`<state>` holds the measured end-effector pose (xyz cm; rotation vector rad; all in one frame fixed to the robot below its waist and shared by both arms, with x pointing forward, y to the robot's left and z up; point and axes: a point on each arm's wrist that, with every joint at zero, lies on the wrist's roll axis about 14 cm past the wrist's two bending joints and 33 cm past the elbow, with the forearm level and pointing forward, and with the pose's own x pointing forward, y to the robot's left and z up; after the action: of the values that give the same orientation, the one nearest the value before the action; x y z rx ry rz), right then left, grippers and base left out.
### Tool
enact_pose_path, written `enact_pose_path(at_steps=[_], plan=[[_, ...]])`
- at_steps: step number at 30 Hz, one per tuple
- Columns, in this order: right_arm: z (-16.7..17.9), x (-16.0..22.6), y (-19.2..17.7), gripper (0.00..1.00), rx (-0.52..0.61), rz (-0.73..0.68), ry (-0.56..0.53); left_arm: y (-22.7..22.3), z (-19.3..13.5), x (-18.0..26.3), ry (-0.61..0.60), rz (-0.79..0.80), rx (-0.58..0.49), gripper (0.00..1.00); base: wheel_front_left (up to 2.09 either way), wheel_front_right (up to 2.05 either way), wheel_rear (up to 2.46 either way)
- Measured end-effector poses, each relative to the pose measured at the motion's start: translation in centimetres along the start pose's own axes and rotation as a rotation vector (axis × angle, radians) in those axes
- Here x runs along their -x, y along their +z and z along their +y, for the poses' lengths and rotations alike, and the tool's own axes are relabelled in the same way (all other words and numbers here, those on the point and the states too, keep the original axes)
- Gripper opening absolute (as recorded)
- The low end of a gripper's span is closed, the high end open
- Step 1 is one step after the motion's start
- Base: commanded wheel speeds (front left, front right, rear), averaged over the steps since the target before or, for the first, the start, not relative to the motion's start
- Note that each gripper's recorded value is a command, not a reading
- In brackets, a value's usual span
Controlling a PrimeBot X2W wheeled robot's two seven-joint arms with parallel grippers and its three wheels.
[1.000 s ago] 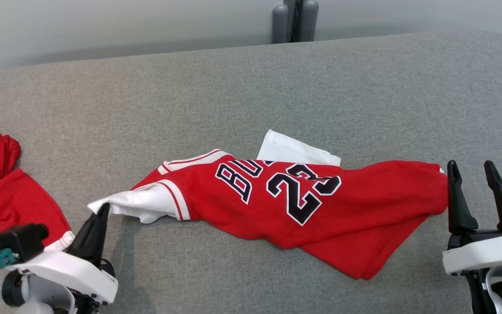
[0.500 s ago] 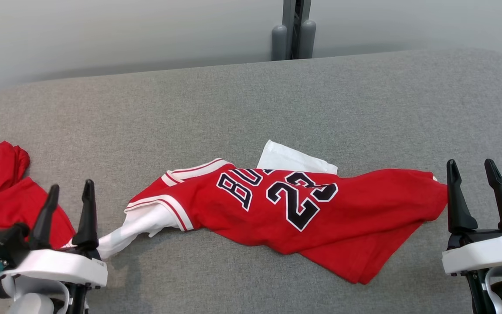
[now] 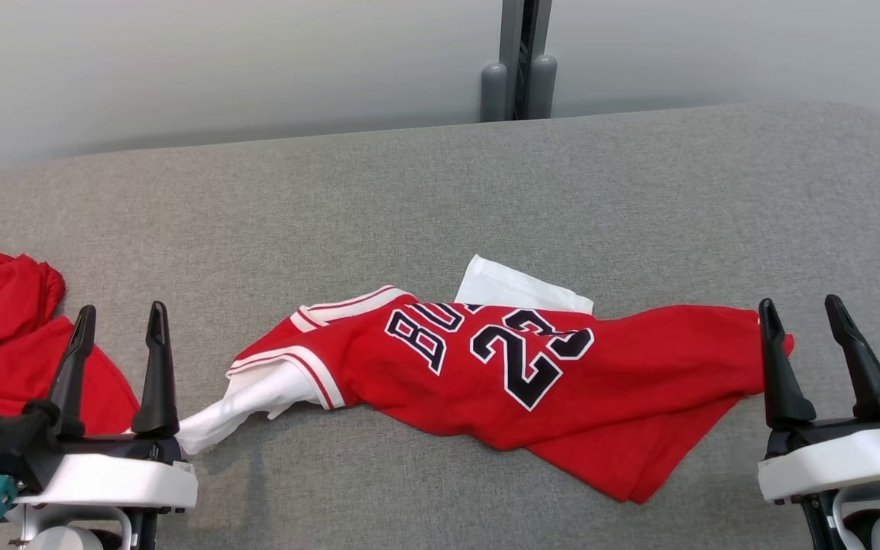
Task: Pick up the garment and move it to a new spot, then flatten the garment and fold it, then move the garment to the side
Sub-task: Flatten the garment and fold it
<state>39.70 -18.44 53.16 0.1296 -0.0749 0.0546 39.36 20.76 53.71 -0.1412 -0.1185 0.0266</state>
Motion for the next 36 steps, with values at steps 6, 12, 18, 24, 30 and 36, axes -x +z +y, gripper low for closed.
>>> enact_pose_path(at_steps=[6,12,18,24,30,36], plan=[[1.7,-0.1,-0.9,1.00,0.005,0.038,0.050,0.0,0.2,0.4,0.007,-0.001,-0.002,1.00,0.00,0.00,0.00],[5.6,3.2,-7.9,1.00,0.054,0.333,0.216,-0.4,0.3,0.8,0.019,0.013,0.004,1.00,0.00,0.00,0.00],[7.2,7.2,-12.4,1.00,0.049,0.537,0.289,-1.0,0.3,0.7,0.021,0.028,0.011,1.00,0.00,0.00,0.00],[6.8,9.0,-14.4,1.00,0.025,0.620,0.273,-1.5,0.5,0.8,0.023,0.042,0.012,1.00,0.00,0.00,0.00],[7.7,7.4,-14.9,1.00,-0.018,0.601,0.269,-1.7,0.4,0.5,0.020,0.048,0.014,1.00,0.00,0.00,0.00],[8.3,5.7,-15.0,0.00,-0.044,0.570,0.281,-1.9,0.1,0.3,0.012,0.051,0.017,1.00,0.00,0.00,0.00]])
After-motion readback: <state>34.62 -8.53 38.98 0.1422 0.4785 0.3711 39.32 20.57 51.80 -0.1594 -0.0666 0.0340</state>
